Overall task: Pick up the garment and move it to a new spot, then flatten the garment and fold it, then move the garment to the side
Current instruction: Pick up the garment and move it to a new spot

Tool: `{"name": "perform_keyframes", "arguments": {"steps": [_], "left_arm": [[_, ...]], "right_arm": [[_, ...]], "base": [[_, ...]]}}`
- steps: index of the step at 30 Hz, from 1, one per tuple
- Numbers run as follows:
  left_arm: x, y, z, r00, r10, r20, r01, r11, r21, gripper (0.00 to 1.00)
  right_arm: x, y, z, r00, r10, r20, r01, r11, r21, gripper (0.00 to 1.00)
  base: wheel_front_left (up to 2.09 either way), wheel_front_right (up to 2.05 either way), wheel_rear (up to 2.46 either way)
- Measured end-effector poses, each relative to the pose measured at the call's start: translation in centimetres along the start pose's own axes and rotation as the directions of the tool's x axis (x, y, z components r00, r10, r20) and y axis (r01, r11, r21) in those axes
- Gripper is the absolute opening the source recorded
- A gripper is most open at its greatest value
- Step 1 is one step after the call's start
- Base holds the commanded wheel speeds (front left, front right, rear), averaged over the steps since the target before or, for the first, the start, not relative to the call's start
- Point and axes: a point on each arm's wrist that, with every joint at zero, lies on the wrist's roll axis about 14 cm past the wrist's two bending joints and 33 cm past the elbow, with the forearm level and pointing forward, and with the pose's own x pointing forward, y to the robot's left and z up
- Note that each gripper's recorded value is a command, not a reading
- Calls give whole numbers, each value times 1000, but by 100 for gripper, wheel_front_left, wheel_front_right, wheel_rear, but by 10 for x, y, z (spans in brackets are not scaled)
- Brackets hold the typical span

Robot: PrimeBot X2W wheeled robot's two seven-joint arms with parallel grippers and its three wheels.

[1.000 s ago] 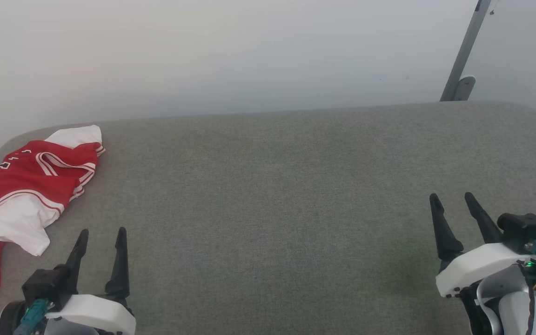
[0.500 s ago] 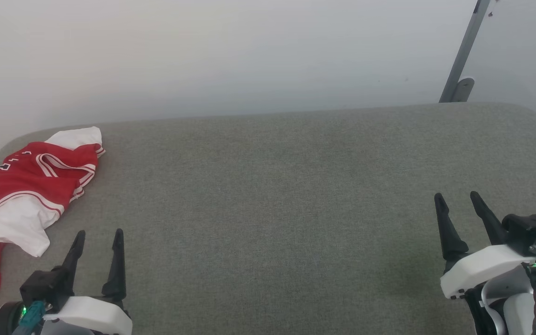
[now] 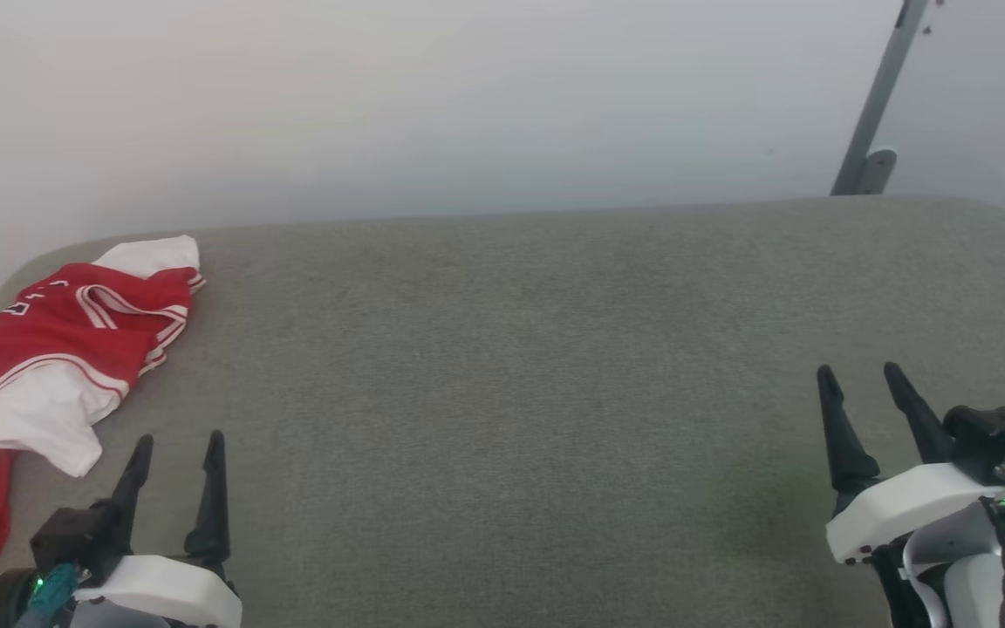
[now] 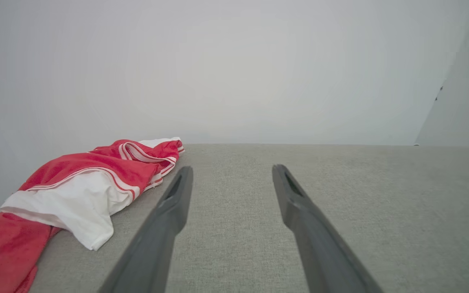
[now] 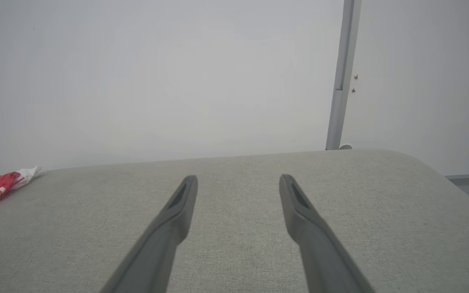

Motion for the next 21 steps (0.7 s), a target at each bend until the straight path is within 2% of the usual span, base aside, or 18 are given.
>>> {"name": "perform_keyframes", "arguments": {"steps": [5, 12, 21], "left_arm": [[-4, 20, 6, 999, 47, 13, -47, 999, 9, 100], [-25, 63, 21, 987, 153, 46, -154, 988, 30, 100], [-71, 117, 33, 946, 314, 79, -318, 948, 37, 100]], "right_arm": [[7, 20, -2, 999, 53, -3, -53, 999, 8, 100], [20, 69, -9, 981, 190, -29, -189, 982, 17, 100], [29, 143, -17, 926, 375, -51, -373, 927, 40, 100]], "base": [[0, 0, 0], [0, 0, 0], [0, 0, 0]]}}
